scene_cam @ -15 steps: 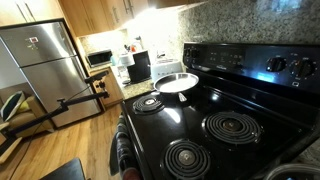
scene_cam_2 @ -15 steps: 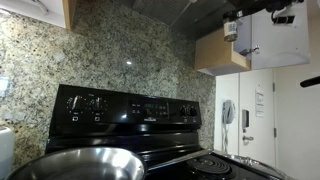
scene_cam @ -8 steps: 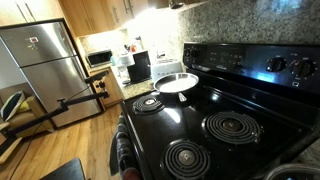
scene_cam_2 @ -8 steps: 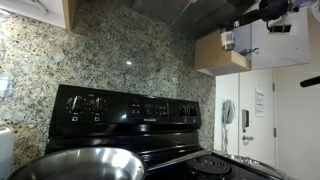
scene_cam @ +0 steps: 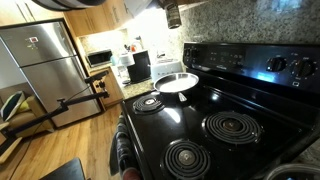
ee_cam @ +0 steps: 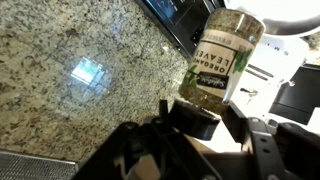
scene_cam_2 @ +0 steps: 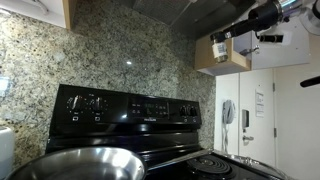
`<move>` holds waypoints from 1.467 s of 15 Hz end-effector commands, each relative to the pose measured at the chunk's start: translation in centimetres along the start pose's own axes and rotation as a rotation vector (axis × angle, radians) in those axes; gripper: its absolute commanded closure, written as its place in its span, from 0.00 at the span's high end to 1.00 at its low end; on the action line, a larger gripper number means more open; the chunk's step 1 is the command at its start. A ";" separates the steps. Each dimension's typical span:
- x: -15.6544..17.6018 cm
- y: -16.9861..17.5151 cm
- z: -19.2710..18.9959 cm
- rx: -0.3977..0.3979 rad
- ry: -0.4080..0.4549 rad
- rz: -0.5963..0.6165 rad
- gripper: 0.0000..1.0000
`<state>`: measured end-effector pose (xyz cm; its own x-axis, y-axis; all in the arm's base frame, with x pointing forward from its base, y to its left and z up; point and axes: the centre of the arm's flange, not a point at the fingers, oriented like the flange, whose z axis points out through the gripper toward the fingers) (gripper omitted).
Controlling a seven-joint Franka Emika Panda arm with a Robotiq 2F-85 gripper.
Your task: Take the object from the top unit and put it on the stove
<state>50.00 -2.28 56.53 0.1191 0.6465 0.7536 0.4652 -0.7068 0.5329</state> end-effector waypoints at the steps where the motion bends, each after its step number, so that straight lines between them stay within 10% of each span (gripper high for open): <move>1: 0.3 0.6 2.4 0.018 -0.033 -0.027 0.32; 5: 0.9 0.4 3.1 0.042 -0.021 -0.025 0.32; 6: 0.1 -0.7 2.0 0.030 -0.016 -0.007 0.57; 22: 0.5 -0.5 2.2 0.031 -0.010 -0.008 0.57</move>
<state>51.73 -0.95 55.80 0.1235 0.6551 0.7454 0.4933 -0.6923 0.5266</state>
